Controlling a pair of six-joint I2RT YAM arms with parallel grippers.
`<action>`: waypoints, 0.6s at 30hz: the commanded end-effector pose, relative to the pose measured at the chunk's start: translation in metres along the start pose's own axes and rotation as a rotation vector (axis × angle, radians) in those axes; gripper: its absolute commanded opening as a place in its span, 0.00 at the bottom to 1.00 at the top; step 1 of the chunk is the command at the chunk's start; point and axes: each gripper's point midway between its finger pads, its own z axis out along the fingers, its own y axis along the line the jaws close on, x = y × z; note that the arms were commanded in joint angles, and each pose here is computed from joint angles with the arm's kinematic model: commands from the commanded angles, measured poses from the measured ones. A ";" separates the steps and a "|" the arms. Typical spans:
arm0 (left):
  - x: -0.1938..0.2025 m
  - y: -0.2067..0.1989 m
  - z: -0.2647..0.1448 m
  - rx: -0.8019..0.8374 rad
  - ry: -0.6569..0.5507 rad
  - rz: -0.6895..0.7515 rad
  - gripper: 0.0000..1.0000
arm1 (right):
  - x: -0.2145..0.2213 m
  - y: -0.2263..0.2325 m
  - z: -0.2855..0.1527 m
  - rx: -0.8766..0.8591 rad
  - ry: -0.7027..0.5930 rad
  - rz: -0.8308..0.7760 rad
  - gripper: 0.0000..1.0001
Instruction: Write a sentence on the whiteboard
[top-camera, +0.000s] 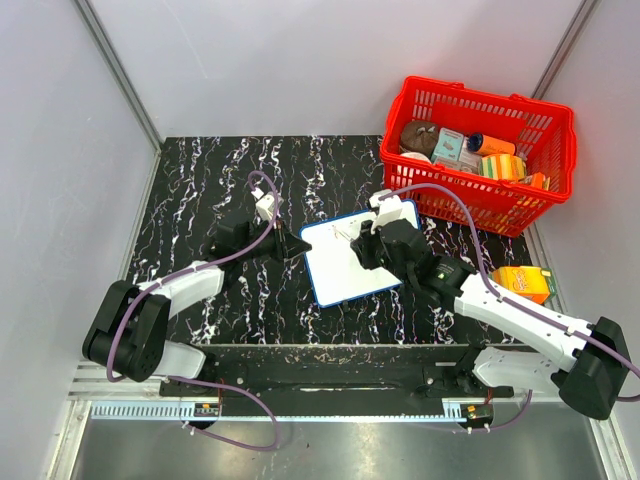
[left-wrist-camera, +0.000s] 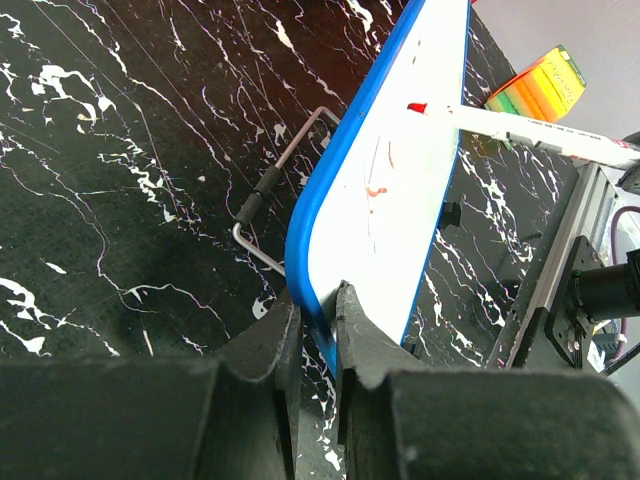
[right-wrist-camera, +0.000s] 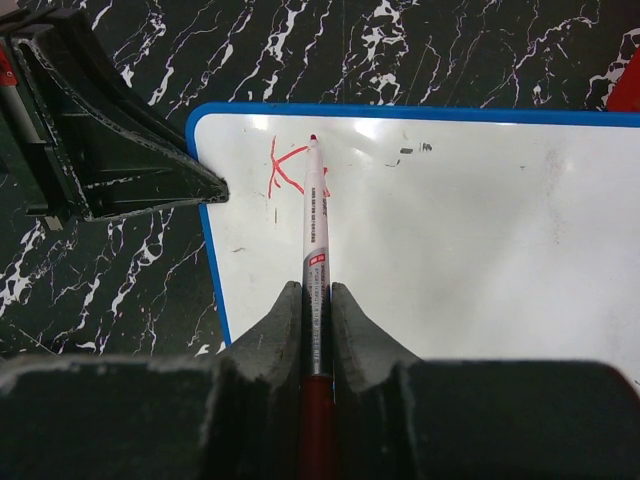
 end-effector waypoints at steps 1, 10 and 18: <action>-0.015 0.031 0.003 -0.136 -0.045 0.151 0.00 | -0.019 0.000 -0.003 0.010 -0.052 0.011 0.00; -0.015 0.031 0.003 -0.138 -0.044 0.152 0.00 | -0.004 -0.005 -0.001 0.029 -0.017 0.011 0.00; -0.014 0.032 0.002 -0.141 -0.042 0.153 0.00 | 0.003 -0.011 0.003 0.058 -0.002 0.008 0.00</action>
